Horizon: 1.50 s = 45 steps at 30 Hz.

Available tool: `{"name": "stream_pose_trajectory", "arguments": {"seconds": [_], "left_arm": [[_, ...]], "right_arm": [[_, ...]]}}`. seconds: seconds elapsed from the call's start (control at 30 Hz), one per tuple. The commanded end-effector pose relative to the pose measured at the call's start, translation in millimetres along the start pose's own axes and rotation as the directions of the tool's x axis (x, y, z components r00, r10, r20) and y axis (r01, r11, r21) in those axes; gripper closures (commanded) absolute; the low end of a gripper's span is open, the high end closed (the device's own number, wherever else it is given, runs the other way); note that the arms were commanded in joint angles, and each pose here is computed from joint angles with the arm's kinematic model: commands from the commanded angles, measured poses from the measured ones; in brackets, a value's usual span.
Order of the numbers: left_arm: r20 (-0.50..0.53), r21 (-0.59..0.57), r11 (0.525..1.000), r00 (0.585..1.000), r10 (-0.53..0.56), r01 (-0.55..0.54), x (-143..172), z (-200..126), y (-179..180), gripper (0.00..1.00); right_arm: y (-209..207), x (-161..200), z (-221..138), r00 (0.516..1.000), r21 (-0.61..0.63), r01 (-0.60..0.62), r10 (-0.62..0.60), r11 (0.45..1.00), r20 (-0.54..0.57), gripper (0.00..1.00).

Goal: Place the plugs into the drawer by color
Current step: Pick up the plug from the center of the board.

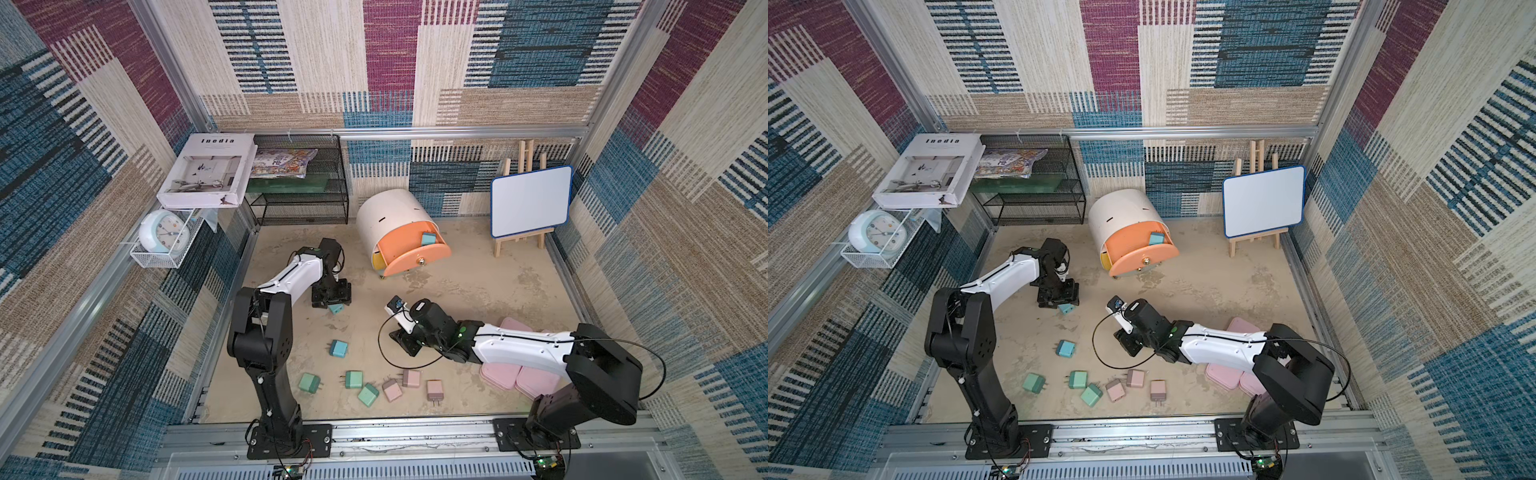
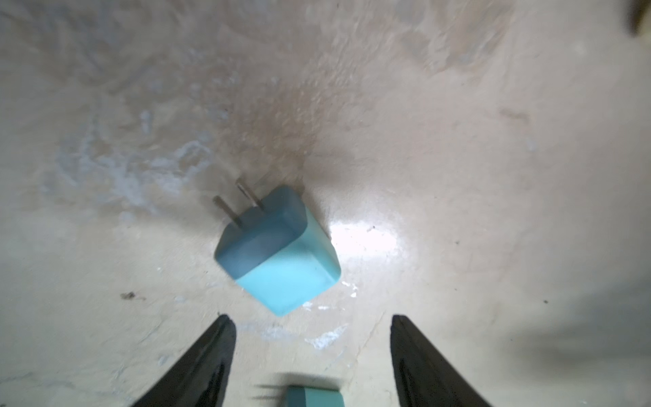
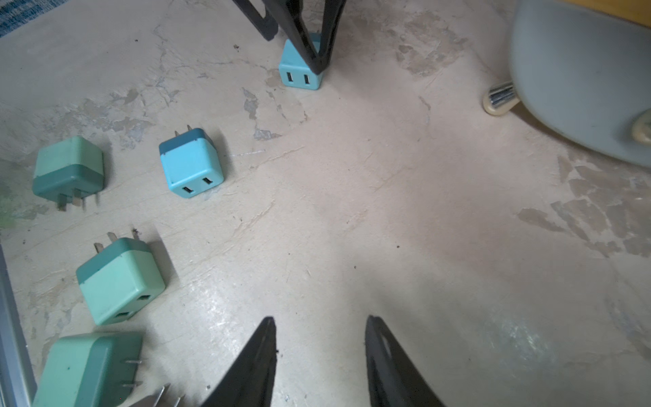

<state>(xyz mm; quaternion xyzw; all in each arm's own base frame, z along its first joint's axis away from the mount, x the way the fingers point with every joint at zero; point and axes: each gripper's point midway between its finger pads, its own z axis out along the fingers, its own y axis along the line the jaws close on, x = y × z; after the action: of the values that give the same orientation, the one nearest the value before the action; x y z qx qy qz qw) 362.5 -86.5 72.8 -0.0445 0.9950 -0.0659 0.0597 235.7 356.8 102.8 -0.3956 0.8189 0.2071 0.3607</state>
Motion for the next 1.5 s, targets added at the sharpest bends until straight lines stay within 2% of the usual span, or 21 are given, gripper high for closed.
{"name": "stream_pose_trajectory", "arguments": {"seconds": [0.0, 0.23, 0.43, 0.57, 0.8, 1.07, 1.33, 1.47], "left_arm": [[0.078, -0.004, 1.0, 0.997, -0.028, 0.029, -5, -29, 4, 0.28], [0.279, 0.01, 0.995, 0.955, -0.1, 0.101, -11, -97, 16, 0.38], [0.419, 0.028, 0.987, 0.894, -0.158, 0.161, -13, -136, 32, 0.4], [0.486, 0.062, 0.98, 0.852, -0.196, 0.19, -11, -151, 41, 0.39], [0.524, 0.085, 0.976, 0.824, -0.215, 0.2, -9, -159, 46, 0.36], [0.537, 0.113, 0.975, 0.814, -0.221, 0.19, -6, -163, 43, 0.34], [0.539, 0.132, 0.975, 0.813, -0.222, 0.179, -4, -164, 40, 0.34], [0.536, 0.137, 0.975, 0.814, -0.223, 0.177, -4, -164, 39, 0.34]], "right_arm": [[14, -19, 8, 0.999, -0.056, -0.032, 0.034, 0.998, 0.031, 0.55], [25, -58, 53, 0.996, -0.006, -0.075, 0.075, 0.997, 0.058, 0.56], [24, -78, 102, 0.994, 0.041, -0.103, 0.101, 0.994, 0.049, 0.56], [24, -86, 129, 0.996, 0.059, -0.084, 0.082, 0.995, 0.036, 0.55], [26, -96, 173, 0.999, 0.073, -0.044, 0.044, 0.996, 0.007, 0.44], [12, -98, 202, 0.998, 0.159, -0.061, 0.062, 0.985, -0.001, 0.35], [6, -95, 223, 0.998, 0.176, -0.064, 0.067, 0.982, -0.013, 0.41], [5, -99, 225, 0.998, 0.177, -0.066, 0.067, 0.982, -0.002, 0.55]]}}
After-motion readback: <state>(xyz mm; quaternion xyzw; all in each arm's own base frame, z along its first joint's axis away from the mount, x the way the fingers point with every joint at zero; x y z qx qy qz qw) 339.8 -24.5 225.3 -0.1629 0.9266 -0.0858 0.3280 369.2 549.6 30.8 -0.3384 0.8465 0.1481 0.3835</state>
